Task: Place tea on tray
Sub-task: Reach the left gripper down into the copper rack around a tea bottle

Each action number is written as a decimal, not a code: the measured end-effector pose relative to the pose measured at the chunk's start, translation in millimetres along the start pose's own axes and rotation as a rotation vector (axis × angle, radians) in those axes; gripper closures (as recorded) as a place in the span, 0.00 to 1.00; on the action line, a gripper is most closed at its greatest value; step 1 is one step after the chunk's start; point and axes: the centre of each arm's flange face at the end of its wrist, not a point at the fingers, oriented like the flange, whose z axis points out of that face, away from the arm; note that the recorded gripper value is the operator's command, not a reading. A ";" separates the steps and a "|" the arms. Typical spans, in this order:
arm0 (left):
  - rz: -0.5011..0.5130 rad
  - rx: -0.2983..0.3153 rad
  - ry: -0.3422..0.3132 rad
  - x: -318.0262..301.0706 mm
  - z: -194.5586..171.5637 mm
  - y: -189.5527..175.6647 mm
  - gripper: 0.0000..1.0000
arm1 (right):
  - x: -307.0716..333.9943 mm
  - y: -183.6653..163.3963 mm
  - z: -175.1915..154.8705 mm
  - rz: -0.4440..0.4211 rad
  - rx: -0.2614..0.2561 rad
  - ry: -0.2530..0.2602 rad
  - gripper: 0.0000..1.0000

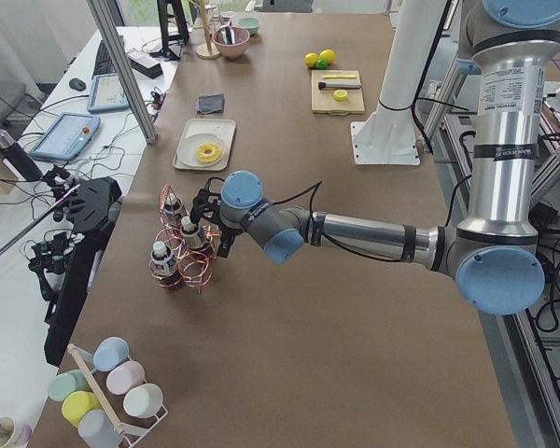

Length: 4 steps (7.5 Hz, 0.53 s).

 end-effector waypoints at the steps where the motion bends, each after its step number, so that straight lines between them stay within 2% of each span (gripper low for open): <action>1: 0.005 -0.020 0.016 8.6 7.1 -3.9 0.02 | 0.3 0.6 0.4 0.001 -0.001 0.000 0.00; 4: 0.043 0.002 -0.009 15.4 12.4 0.1 0.02 | 1.2 1.7 1.6 0.004 -0.003 0.000 0.00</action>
